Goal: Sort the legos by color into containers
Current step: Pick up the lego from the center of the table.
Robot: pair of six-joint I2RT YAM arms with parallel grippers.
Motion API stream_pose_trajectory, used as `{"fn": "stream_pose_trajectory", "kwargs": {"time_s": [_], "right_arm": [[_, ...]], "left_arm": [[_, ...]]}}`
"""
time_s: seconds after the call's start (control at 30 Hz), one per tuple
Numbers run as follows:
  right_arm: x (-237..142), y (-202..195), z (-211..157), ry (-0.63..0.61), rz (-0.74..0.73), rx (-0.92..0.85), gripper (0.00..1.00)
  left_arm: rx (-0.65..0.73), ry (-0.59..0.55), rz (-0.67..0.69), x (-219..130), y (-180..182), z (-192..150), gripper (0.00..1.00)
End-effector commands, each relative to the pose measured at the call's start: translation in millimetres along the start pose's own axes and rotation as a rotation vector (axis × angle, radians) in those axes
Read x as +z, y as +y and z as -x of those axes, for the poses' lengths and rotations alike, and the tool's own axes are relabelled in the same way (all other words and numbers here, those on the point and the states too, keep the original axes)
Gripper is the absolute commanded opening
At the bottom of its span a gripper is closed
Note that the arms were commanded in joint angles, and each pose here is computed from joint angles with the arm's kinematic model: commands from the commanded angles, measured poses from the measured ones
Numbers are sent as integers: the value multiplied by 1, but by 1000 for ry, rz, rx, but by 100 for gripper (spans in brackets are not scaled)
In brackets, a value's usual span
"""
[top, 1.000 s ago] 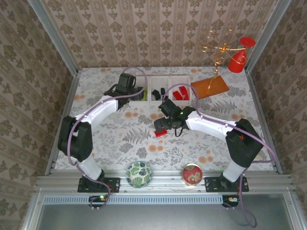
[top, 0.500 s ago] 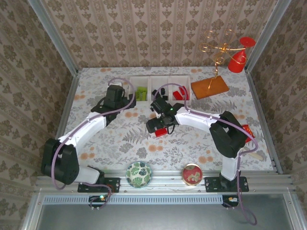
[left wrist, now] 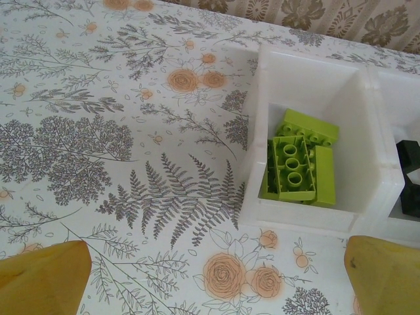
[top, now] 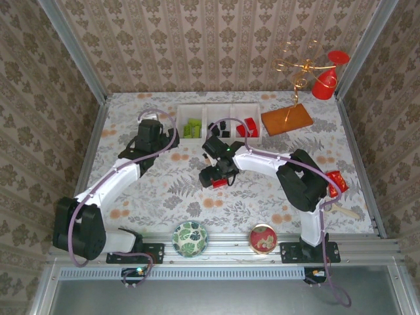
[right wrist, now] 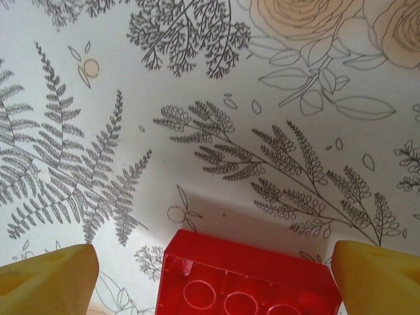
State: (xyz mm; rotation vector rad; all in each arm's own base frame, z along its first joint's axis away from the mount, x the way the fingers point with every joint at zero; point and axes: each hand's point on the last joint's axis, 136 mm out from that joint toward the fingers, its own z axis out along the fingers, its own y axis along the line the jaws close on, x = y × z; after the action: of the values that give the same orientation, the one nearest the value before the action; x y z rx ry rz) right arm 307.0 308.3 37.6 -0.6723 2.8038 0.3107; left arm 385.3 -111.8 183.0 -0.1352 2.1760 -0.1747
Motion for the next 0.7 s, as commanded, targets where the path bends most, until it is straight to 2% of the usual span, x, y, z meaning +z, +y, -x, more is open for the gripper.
{"fn": "stream_pose_trajectory", "kwargs": {"time_s": [0.0, 0.2, 0.67], "right_arm": [[1, 4, -19, 84, -3, -40, 91], [-1, 10, -33, 119, -15, -74, 88], [12, 15, -40, 141, -55, -100, 69]], "left_arm": [[-32, -25, -6, -3, 2, 4, 100], [-39, -25, -6, -2, 3, 4, 100], [-53, -19, -8, 0, 4, 2, 100]]}}
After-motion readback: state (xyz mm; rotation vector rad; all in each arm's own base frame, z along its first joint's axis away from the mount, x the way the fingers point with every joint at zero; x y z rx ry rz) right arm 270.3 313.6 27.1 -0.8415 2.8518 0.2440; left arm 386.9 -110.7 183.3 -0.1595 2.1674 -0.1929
